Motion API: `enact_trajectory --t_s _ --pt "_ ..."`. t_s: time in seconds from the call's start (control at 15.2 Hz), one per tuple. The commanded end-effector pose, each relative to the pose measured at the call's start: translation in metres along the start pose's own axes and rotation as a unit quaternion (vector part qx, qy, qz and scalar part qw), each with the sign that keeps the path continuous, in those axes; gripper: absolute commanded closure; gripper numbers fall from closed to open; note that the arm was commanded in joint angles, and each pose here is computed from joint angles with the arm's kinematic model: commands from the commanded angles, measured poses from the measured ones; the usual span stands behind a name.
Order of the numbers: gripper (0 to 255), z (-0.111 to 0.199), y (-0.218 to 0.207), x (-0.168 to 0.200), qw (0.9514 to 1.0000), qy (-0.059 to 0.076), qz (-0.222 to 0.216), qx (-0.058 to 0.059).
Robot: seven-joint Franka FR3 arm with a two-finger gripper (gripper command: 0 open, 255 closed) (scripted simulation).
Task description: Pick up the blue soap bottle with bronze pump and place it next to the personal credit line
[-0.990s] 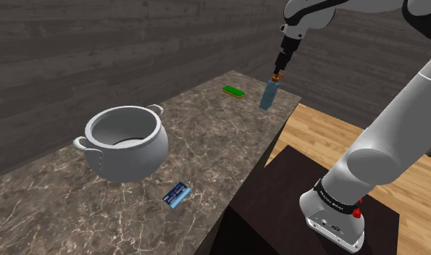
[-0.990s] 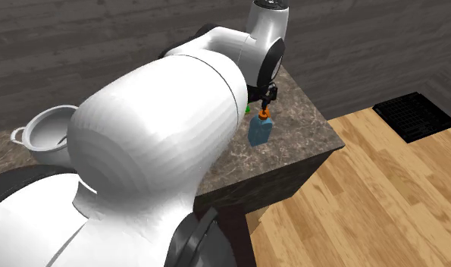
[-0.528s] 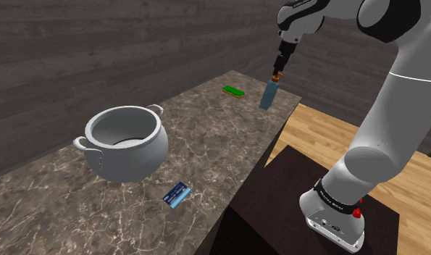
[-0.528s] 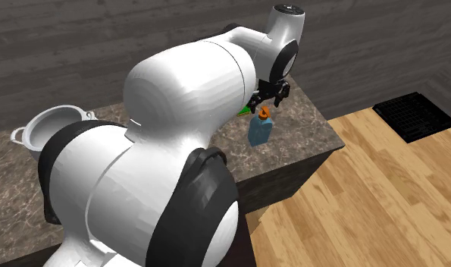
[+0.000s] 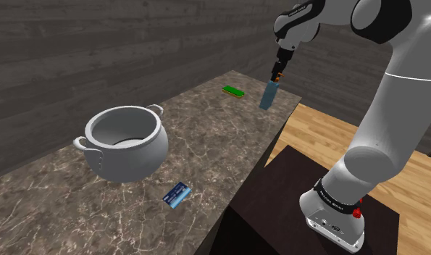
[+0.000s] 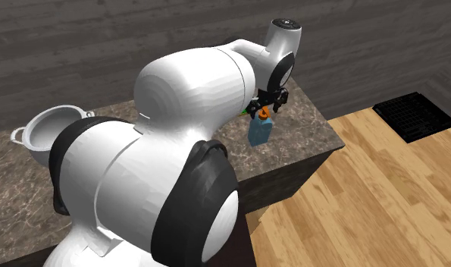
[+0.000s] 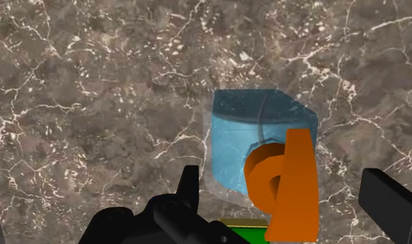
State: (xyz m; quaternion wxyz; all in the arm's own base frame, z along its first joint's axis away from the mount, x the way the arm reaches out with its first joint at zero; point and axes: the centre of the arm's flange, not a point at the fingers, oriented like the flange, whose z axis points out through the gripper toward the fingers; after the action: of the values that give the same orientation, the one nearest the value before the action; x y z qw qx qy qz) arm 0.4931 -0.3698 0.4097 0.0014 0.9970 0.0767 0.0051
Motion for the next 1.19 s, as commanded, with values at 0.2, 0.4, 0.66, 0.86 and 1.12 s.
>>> enact_trajectory --t_s 0.2,0.4,0.66,0.86,1.12 --pt "0 0.001 0.000 0.000 1.0000 0.000 0.000 0.000" --pt "255 0.001 0.000 0.000 1.0000 0.000 0.000 0.000" --pt "255 0.001 0.000 0.000 1.0000 0.000 0.000 0.000" --pt "255 0.001 0.000 0.000 1.0000 0.000 0.000 0.000" --pt "255 -0.015 0.000 0.000 1.0000 0.000 0.000 0.000"
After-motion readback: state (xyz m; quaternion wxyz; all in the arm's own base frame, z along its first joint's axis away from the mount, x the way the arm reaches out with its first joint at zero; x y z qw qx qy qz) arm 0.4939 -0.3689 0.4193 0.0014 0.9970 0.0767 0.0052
